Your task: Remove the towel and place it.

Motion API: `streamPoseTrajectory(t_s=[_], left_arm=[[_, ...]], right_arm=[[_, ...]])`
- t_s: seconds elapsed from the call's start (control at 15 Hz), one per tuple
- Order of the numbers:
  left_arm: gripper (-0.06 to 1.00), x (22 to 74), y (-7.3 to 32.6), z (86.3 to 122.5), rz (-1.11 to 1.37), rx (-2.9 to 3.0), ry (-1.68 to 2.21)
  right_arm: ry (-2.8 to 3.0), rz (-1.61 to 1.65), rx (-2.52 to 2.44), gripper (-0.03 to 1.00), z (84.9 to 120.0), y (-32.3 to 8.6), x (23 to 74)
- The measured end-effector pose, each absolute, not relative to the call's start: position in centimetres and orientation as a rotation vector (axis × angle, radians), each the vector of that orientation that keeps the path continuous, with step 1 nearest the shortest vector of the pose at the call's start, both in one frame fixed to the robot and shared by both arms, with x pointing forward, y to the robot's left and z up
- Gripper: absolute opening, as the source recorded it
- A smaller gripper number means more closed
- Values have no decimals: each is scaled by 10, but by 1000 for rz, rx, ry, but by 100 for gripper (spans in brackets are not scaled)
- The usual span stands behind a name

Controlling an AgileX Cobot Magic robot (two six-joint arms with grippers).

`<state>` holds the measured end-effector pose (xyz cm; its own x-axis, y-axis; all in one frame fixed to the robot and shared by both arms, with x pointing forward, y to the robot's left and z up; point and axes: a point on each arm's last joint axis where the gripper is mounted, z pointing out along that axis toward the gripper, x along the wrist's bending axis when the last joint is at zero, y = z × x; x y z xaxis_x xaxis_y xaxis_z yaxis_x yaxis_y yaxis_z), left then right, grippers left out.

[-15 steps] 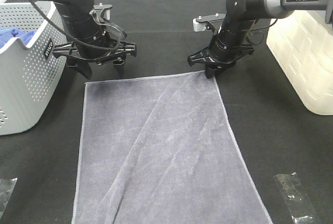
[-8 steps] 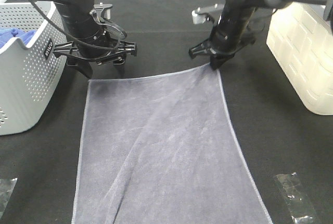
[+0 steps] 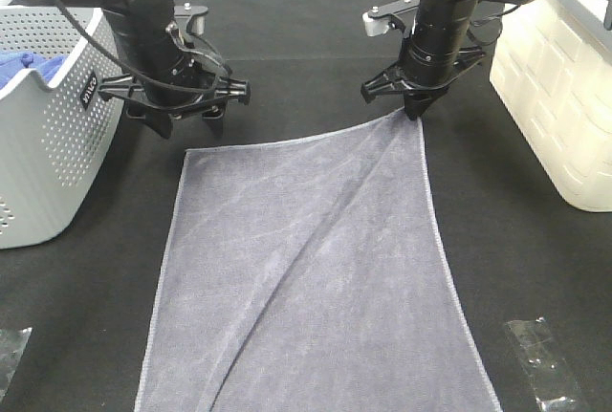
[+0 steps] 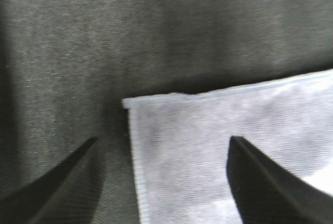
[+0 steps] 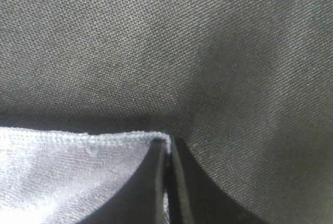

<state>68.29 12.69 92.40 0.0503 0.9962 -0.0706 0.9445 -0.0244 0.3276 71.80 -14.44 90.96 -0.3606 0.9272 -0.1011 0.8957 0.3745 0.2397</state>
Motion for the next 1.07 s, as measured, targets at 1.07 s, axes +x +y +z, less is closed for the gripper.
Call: streamPoseTrajectory(t_s=[1.07], left_arm=[[22,691,125,875,230,2108,2036]], right_arm=[[2412,211,1635,0,910,-144,718]])
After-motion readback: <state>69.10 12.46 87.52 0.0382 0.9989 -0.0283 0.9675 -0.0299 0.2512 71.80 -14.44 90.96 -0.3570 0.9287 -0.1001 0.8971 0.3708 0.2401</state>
